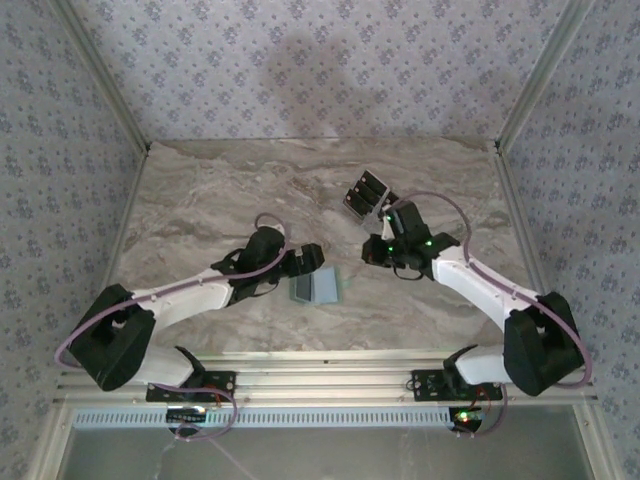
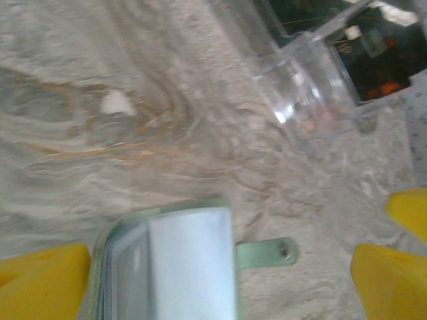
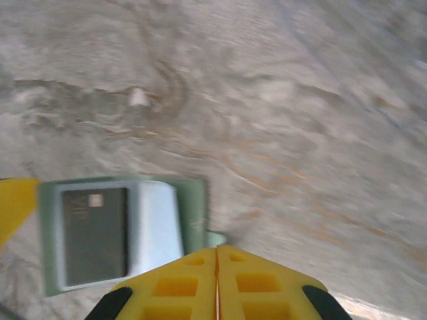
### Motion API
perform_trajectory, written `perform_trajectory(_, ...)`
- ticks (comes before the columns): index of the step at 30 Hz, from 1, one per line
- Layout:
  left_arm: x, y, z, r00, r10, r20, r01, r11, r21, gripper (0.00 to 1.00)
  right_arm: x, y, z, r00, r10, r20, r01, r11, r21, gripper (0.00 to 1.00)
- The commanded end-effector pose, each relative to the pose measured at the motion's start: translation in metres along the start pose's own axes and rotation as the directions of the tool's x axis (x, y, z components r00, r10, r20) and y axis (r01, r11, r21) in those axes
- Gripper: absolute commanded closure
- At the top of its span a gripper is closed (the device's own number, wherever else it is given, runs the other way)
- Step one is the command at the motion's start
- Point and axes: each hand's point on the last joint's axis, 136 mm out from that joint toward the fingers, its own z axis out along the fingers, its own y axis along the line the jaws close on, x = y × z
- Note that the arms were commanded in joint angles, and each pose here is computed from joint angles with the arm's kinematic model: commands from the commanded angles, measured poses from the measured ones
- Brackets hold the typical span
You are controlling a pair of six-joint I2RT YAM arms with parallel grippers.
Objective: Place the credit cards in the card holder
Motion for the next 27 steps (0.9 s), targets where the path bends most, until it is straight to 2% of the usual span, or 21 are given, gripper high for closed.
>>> perform_trajectory(1,-0.008,-0.038,0.01,1.0,0.009,0.027,-0.011,0.997,0.079,0.0,0.012,-0.02,-0.006,0.999,0.047,-0.016,-0.047,0.998,0.031,0.89)
perform_trajectory(7,0.02,-0.066,0.043,0.999,0.028,-0.028,-0.025,0.994,0.106,0.0,0.019,-0.037,-0.01,0.997,0.077,-0.013,-0.076,0.996,0.053,0.89)
perform_trajectory(13,0.051,-0.075,0.067,0.996,0.028,-0.081,-0.018,0.993,0.115,0.0,0.03,-0.04,-0.014,0.996,0.09,-0.029,-0.088,0.995,0.046,0.88)
perform_trajectory(19,0.052,-0.072,0.062,0.997,0.042,-0.063,-0.036,0.995,0.088,0.0,0.057,-0.028,-0.009,0.994,0.05,-0.093,-0.048,0.999,0.025,0.74)
perform_trajectory(24,0.046,-0.068,0.052,0.998,0.057,-0.038,-0.054,0.996,0.068,0.0,0.085,-0.02,-0.004,0.991,0.036,-0.13,-0.033,0.999,0.025,0.7)
perform_trajectory(27,0.043,-0.067,0.047,0.998,0.062,-0.025,-0.06,0.996,0.064,0.0,0.098,-0.011,-0.003,0.99,0.021,-0.14,-0.019,1.0,0.02,0.6)
